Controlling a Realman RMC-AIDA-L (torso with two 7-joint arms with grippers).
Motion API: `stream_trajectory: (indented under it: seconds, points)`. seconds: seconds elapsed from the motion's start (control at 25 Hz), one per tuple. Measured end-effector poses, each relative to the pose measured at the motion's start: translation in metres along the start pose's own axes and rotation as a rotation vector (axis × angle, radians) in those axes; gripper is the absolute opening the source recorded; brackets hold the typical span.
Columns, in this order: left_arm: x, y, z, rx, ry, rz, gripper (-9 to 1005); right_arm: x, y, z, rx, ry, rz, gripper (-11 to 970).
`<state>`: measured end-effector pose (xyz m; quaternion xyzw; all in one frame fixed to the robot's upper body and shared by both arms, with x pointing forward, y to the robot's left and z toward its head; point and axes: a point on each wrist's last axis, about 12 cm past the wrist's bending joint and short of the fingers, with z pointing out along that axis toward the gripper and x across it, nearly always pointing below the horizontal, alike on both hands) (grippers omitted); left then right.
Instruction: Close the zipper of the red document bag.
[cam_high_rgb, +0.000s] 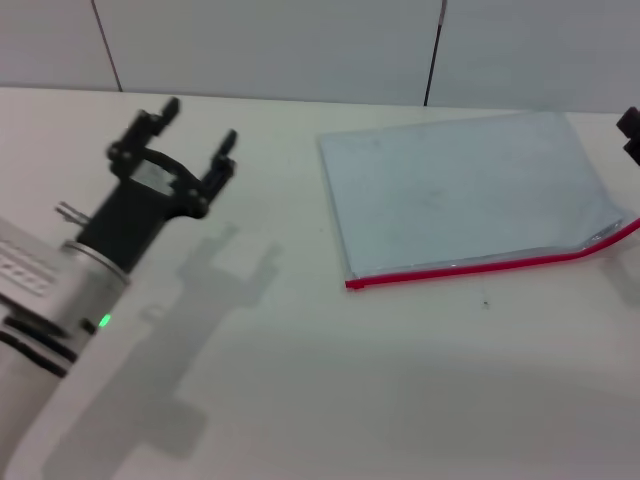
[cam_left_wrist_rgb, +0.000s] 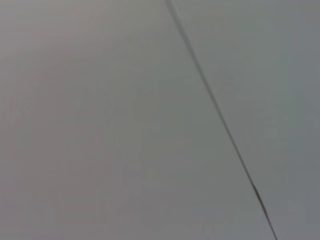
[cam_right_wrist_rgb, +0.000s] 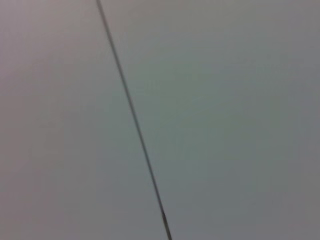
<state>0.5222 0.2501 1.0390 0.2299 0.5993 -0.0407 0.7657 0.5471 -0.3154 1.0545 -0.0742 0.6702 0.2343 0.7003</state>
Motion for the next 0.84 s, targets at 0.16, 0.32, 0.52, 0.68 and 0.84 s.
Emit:
stream_trajectory:
  seconds: [0.16,0.32,0.52,0.68,0.84]
  points:
    - [-0.001,0.02,-0.006,-0.026,-0.034,-0.128,692,0.004,0.012,-0.003,0.01,-0.068,-0.104,652]
    - [0.002,0.041,-0.01,-0.099,-0.03,-0.243,692,0.01,0.022,-0.001,0.033,-0.092,-0.187,680]
    - [0.003,0.054,-0.015,-0.14,-0.028,-0.316,692,0.017,0.035,-0.002,0.128,-0.124,-0.342,708]
    - [0.004,0.057,-0.015,-0.158,-0.027,-0.327,692,0.019,0.039,-0.002,0.208,-0.14,-0.375,707]
    - [0.006,0.06,-0.014,-0.179,-0.012,-0.328,692,0.019,0.037,-0.002,0.235,-0.147,-0.361,708]
